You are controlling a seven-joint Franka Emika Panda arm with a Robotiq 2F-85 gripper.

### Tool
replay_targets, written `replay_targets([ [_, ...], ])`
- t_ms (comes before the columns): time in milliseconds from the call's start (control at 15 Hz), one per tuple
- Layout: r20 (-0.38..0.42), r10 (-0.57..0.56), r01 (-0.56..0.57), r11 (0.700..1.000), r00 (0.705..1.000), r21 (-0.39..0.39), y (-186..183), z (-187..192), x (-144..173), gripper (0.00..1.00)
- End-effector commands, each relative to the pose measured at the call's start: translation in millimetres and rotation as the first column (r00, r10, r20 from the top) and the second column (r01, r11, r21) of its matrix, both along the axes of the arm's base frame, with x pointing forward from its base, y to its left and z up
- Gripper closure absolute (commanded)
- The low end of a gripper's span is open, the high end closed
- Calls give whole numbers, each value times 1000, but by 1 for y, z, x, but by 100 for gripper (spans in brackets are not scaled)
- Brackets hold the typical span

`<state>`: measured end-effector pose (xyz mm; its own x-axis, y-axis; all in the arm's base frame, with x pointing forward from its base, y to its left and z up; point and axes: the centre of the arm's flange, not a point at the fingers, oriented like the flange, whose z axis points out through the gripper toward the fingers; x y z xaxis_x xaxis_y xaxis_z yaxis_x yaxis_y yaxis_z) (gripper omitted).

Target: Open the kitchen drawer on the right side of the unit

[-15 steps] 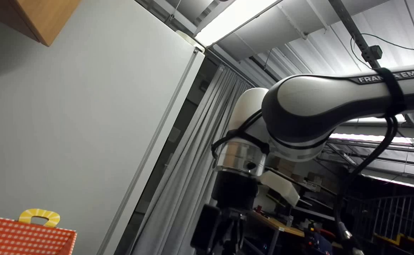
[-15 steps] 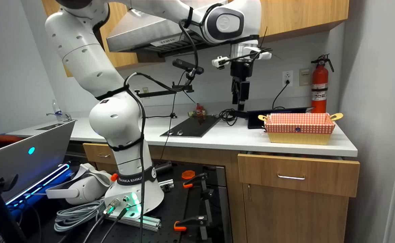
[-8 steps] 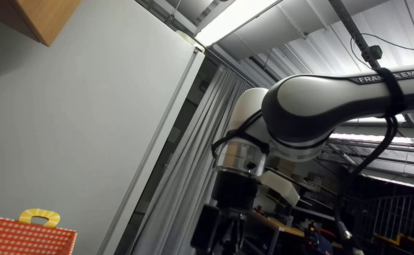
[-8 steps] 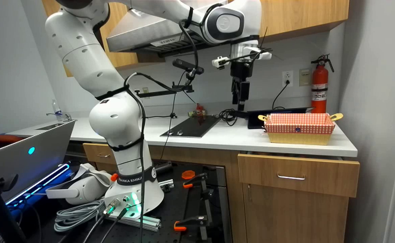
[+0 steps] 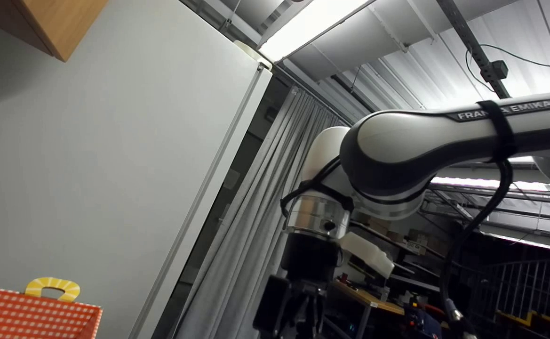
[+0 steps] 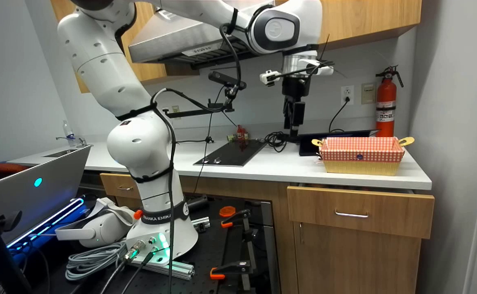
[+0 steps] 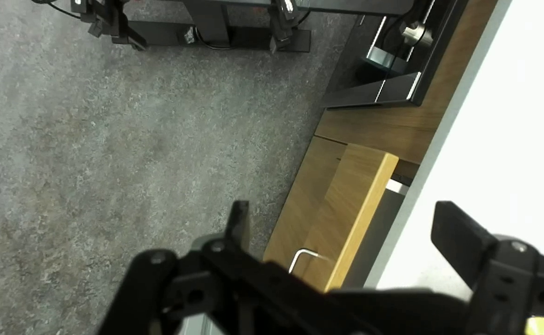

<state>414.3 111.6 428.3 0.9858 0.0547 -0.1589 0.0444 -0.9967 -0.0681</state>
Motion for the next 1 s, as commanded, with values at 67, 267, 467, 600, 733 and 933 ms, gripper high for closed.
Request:
replay_targets([
  [67, -3, -54, 54, 999, 999, -8, -33, -16, 33, 0],
  [267, 10, -86, 87, 996, 996, -16, -54, -40, 57, 0],
  [467, 40, -92, 92, 996, 995, -10, -66, -67, 80, 0],
  [600, 62, -80, 79, 997, 995, 3, -69, -84, 95, 0],
  [733, 88, -60, 58, 998, 994, 18, -69, -100, 110, 0],
  [933, 137, -35, 30, 999, 990, 45, -66, -119, 133, 0],
])
